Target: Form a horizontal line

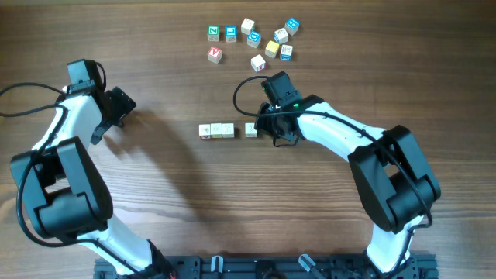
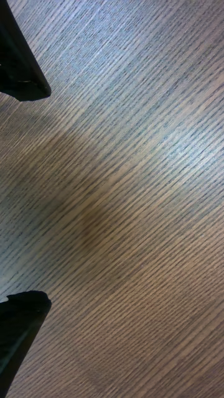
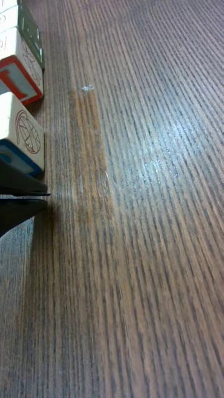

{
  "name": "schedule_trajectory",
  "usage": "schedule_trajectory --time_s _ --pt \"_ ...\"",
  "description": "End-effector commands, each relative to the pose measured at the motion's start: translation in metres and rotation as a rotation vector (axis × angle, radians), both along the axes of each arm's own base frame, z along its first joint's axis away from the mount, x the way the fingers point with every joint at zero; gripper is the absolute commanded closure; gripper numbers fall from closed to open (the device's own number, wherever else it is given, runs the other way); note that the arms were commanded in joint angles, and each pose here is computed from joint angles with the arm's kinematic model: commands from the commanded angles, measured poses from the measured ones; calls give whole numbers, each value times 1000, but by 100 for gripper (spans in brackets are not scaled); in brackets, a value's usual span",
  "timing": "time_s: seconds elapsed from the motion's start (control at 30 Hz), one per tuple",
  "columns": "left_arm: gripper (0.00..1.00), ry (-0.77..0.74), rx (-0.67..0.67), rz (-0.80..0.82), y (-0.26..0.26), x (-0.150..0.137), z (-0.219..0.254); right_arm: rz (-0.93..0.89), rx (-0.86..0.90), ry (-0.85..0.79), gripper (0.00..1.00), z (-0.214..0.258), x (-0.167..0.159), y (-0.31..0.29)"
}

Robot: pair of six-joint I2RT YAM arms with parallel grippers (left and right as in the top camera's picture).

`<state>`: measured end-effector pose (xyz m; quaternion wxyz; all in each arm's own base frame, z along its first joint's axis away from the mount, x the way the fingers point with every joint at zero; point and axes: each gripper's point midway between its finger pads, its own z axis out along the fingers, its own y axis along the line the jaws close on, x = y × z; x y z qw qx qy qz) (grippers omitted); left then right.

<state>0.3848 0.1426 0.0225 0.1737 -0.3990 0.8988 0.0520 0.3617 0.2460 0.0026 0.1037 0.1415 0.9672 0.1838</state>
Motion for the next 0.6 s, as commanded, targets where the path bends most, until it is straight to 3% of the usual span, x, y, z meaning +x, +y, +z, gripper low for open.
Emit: schedule_trajectory --time_s 0.0,0.57 --pt "0 8 -6 7 -1 -2 -4 -18 -27 -8 95 -6 3 -4" --pt "0 8 -6 7 -1 -2 -4 -16 -24 -13 95 -5 4 -4"
